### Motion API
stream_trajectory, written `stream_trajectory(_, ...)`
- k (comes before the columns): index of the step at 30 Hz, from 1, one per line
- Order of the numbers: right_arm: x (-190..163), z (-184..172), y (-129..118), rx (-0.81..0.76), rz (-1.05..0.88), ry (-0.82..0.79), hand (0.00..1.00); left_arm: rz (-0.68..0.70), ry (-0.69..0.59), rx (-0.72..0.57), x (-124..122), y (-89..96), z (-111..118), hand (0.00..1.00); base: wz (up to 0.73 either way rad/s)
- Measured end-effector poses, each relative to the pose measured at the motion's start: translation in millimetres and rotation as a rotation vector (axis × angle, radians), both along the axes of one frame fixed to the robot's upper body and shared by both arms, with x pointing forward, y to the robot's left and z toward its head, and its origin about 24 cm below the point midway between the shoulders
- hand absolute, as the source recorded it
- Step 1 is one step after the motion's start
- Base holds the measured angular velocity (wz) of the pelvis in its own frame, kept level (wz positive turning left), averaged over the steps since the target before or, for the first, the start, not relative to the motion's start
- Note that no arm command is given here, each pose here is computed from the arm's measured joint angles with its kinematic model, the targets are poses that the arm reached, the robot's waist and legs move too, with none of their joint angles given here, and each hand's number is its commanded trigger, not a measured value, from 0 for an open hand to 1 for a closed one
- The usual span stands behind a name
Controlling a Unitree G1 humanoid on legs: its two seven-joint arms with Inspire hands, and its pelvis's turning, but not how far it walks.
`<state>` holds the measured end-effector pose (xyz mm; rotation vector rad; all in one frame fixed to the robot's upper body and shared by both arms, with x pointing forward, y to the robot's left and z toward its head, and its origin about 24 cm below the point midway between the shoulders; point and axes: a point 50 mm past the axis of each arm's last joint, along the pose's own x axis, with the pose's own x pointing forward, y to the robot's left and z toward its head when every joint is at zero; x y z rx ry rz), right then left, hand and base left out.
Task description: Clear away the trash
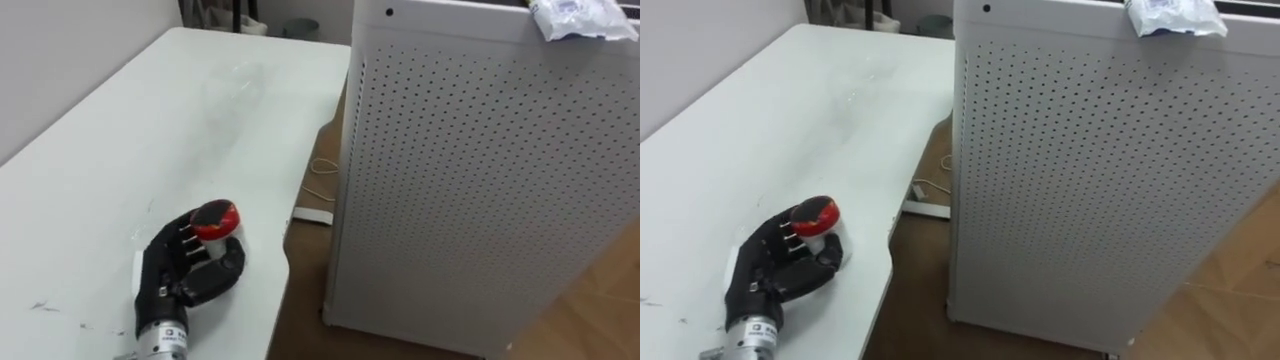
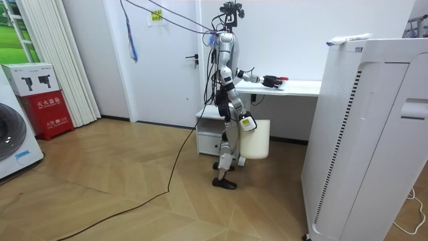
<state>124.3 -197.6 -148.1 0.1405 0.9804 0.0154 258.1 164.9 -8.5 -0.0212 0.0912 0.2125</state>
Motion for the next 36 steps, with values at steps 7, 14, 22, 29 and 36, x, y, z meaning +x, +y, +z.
stream_trajectory(7,2,0,1,0.006,0.015,0.000,1.00,-0.250,-0.009,-0.012,5,-37.4,6,1.00,-0.02)
stream_trajectory(14,18,5,4,0.001,0.036,-0.038,1.00,-0.580,-0.033,-0.035,-4,-80.5,18,1.00,-0.11)
stream_trajectory(22,38,14,-2,-0.060,0.040,-0.091,1.00,-0.734,-0.077,-0.028,-10,-98.1,31,1.00,-0.03)
stream_trajectory(29,50,21,-9,-0.102,0.027,-0.131,1.00,-0.775,-0.067,-0.006,-12,-97.2,29,1.00,-0.02)
stream_trajectory(36,51,23,-12,-0.111,0.000,-0.139,1.00,-0.771,-0.023,-0.005,-18,-93.0,20,1.00,-0.01)
